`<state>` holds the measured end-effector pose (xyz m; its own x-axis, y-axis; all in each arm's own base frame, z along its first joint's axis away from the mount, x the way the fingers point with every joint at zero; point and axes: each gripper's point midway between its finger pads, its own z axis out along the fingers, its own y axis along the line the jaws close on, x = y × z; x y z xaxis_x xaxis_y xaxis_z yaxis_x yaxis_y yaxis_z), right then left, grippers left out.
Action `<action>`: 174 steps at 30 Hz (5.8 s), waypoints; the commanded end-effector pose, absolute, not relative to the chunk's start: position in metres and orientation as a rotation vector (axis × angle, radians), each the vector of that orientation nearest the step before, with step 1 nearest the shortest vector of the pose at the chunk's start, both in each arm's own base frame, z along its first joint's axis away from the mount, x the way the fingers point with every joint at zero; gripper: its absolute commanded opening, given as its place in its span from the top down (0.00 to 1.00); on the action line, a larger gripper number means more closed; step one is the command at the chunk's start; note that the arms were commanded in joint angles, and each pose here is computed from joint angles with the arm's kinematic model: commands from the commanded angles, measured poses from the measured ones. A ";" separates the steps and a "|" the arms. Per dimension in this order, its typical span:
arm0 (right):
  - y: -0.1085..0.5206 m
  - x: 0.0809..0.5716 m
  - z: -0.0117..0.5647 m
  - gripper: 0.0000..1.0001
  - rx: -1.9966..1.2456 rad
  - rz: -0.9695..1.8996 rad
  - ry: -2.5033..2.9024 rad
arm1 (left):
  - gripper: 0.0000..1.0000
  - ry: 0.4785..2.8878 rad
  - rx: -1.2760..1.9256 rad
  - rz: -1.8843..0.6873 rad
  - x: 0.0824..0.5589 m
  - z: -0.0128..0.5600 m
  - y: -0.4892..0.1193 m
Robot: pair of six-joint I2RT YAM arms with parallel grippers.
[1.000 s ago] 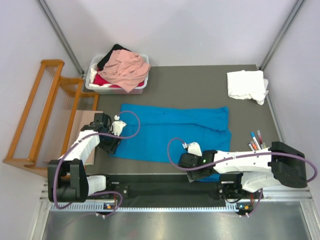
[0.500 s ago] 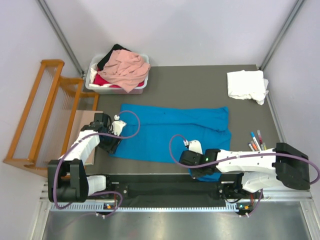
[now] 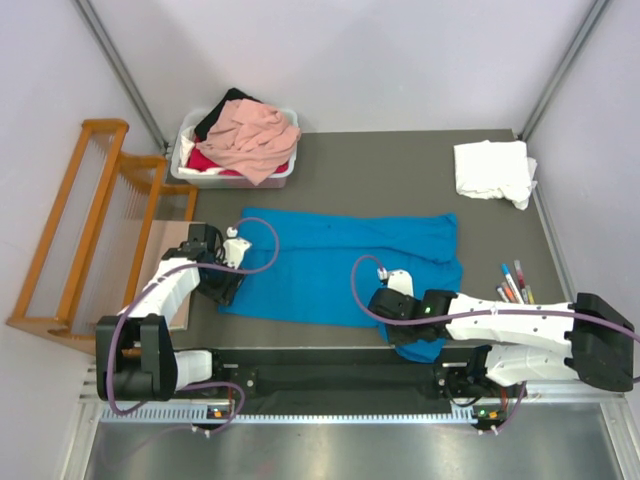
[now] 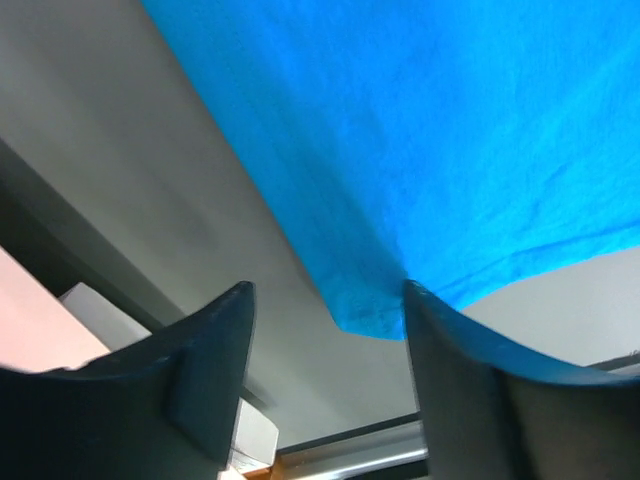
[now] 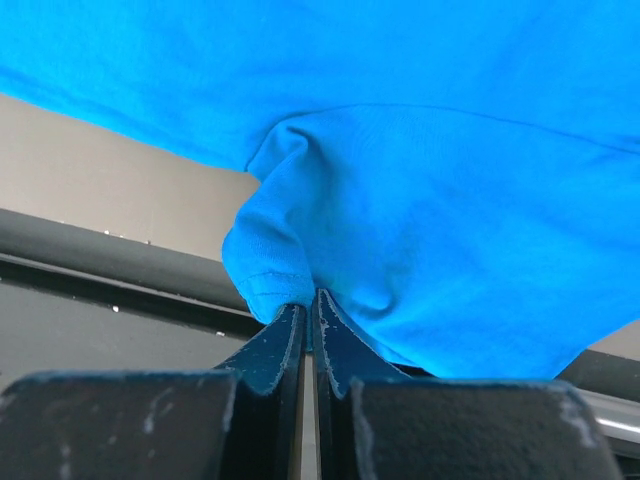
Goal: Fold and stack the t-shirts
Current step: Fold the tshirt
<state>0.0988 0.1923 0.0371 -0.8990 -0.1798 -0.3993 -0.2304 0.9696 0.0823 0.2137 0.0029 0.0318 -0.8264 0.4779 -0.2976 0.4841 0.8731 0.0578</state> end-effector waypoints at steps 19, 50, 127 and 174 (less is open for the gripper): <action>0.204 0.117 0.055 1.00 -0.271 0.250 2.669 | 0.30 2.733 0.869 -0.068 0.188 0.026 0.002; 0.215 0.118 0.051 1.00 -0.282 0.300 2.687 | 0.65 2.682 0.854 -0.073 0.219 0.023 -0.012; 0.211 0.113 0.116 1.00 -0.207 0.563 2.630 | 0.45 2.733 0.988 -0.110 0.199 0.012 -0.010; 0.201 0.127 0.154 1.00 -0.245 0.534 2.622 | 0.85 2.603 1.114 -0.079 0.231 0.090 -0.011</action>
<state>0.0886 0.1909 0.1262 -0.9332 -0.1095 -0.3424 -0.2270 0.9180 0.3251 0.1685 -0.0070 0.0712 -0.6703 0.7232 -0.1662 0.7388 0.6714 -0.0585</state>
